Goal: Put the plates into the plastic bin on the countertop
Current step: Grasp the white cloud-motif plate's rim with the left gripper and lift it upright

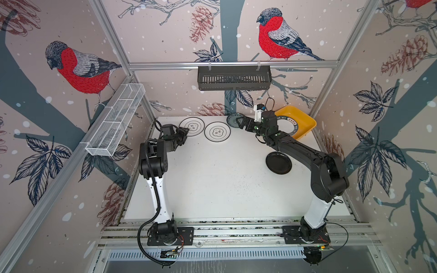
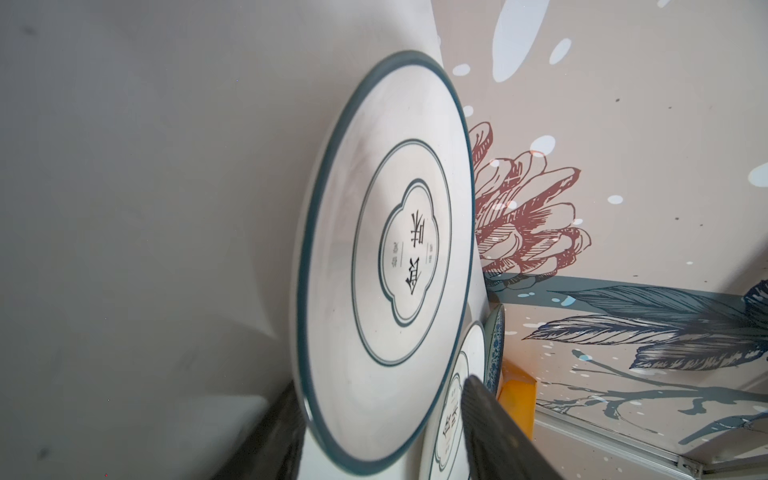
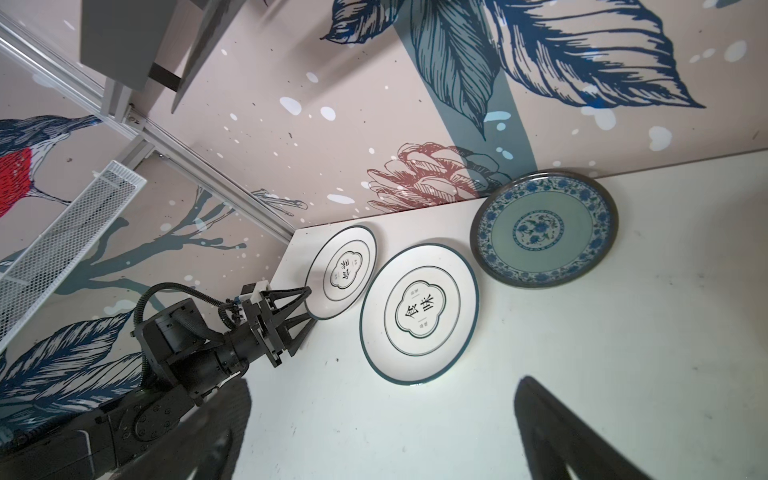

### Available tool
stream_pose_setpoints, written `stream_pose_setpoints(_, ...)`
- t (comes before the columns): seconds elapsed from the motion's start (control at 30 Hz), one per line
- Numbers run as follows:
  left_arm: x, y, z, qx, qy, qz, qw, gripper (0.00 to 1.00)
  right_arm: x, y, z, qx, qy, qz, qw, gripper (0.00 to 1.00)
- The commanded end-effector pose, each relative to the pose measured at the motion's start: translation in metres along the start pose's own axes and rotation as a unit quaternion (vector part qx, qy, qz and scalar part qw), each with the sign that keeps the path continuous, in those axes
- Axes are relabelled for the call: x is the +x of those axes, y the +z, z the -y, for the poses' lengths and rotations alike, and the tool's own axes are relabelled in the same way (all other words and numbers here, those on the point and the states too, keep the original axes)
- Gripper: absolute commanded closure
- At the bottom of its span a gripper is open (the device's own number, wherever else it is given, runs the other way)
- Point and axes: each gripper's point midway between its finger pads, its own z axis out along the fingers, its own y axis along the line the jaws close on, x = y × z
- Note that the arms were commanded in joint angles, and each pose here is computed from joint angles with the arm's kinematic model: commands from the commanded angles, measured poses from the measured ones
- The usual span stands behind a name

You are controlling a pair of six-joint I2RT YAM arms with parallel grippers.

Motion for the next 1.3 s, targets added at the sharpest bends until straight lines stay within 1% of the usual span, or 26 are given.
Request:
stream_pose_setpoints(0.0,0.001,0.004,-0.03,-0.049,-0.034,0.009,0.998,0.49,-0.005,0.001,0.005,0.01,0.012,0.007,1.0,0.0)
stream_pose_setpoints(0.07,0.0,0.005,-0.033,-0.051,-0.034,0.011,0.998,0.55,-0.008,0.001,0.008,0.015,0.012,0.011,1.0,0.0)
stream_pose_setpoints(0.2,0.001,0.006,-0.04,-0.058,-0.041,0.015,0.997,0.77,-0.011,0.0,0.016,0.022,0.017,0.015,0.999,0.0)
stream_pose_setpoints(0.23,0.001,0.006,-0.042,-0.061,-0.044,0.016,0.997,0.81,-0.011,0.001,0.017,0.024,0.019,0.015,0.999,0.01)
stream_pose_setpoints(0.37,0.0,0.005,-0.04,-0.054,-0.051,0.022,0.997,0.89,-0.016,-0.001,0.023,0.033,0.02,0.02,0.999,0.0)
stream_pose_setpoints(0.5,-0.003,0.003,-0.033,-0.04,-0.056,0.029,0.997,0.93,-0.019,-0.002,0.026,0.034,0.023,0.023,0.999,0.0)
stream_pose_setpoints(0.67,-0.004,-0.01,-0.009,-0.012,-0.054,0.039,0.998,0.95,-0.021,-0.007,0.029,0.035,0.026,0.03,0.999,0.0)
stream_pose_setpoints(0.83,-0.004,-0.033,0.021,0.027,-0.052,0.055,0.997,0.97,-0.025,-0.018,0.033,0.035,0.026,0.037,0.998,0.0)
stream_pose_setpoints(1.0,-0.002,-0.069,0.057,0.071,-0.041,0.073,0.994,0.97,-0.031,-0.038,0.042,0.044,0.025,0.05,0.997,0.01)
stream_pose_setpoints(1.13,0.011,-0.091,0.074,0.088,-0.027,0.063,0.994,0.97,-0.032,-0.055,0.052,0.069,0.024,0.056,0.996,0.01)
stream_pose_setpoints(1.27,0.032,-0.111,0.093,0.108,-0.013,0.045,0.993,0.97,-0.03,-0.076,0.063,0.089,0.031,0.061,0.994,0.0)
